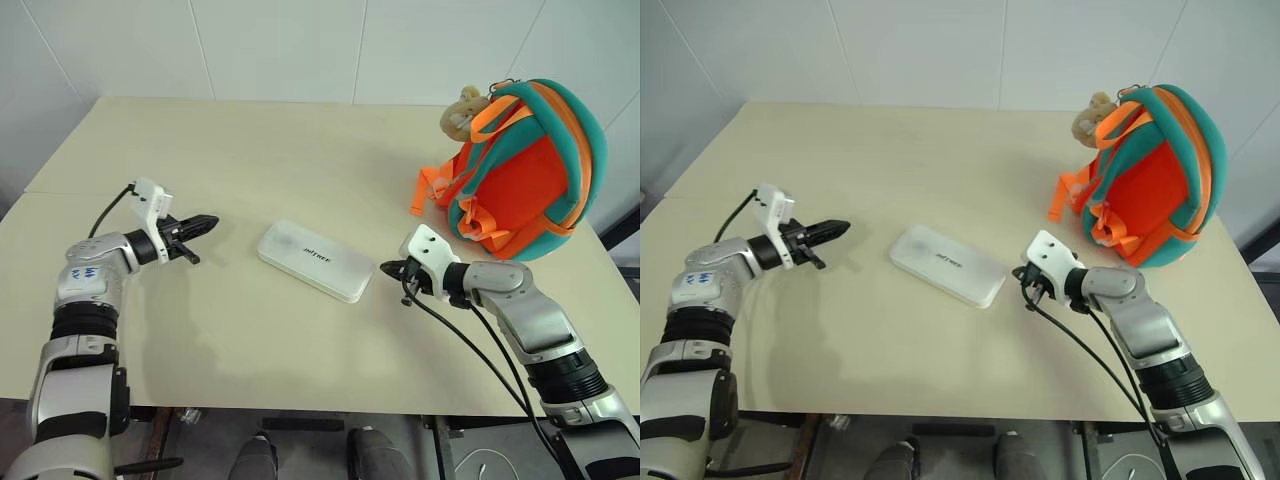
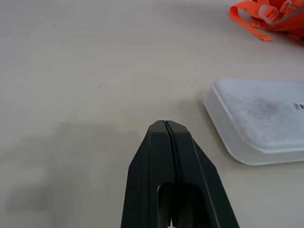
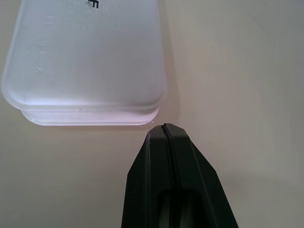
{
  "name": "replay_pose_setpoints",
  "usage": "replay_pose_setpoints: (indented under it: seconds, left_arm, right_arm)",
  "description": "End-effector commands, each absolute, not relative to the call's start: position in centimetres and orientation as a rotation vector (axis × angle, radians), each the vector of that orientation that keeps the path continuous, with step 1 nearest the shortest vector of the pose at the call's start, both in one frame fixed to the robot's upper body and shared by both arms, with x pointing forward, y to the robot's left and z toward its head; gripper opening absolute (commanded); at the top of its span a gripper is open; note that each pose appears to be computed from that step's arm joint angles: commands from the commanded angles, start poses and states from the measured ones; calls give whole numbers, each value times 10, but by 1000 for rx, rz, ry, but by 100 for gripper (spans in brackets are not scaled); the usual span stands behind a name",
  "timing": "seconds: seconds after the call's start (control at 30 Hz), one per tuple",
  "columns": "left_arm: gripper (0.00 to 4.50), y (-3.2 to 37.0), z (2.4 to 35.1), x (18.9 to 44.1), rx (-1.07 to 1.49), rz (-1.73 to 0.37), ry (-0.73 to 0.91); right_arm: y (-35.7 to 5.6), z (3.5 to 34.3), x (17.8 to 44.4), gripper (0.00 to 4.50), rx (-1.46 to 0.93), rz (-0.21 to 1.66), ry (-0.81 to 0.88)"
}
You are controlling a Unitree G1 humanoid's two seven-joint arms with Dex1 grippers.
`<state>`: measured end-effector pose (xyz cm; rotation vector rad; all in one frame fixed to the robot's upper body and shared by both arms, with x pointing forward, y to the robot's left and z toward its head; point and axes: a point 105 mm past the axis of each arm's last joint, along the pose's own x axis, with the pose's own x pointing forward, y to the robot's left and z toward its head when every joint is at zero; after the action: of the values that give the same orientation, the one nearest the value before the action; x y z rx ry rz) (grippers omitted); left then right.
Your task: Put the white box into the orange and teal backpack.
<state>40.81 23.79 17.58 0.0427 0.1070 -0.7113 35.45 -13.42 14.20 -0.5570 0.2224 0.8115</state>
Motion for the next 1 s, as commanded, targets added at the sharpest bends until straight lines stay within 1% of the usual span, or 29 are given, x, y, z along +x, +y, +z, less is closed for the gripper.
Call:
replay_pose_setpoints:
  seconds: [0.03,0.23,0.37,0.67,0.87,1.0]
  left_arm:
    - [1,226,181,414,24,-760,102]
    - [1,211,177,419,3,-810,117]
    - [1,196,170,419,-36,-879,166]
    - [1,183,159,420,-18,-909,223]
    - [1,177,155,418,2,-942,234]
    - [1,171,152,411,42,-1021,262]
  right_arm:
    - [-129,143,342,0,-561,838,229]
    - [-120,139,321,0,-533,901,270]
    - [-108,141,310,0,-509,938,270]
    - [-94,143,305,0,-495,972,266]
    - [-86,144,308,0,-495,985,248]
    - [-81,147,314,0,-496,976,224]
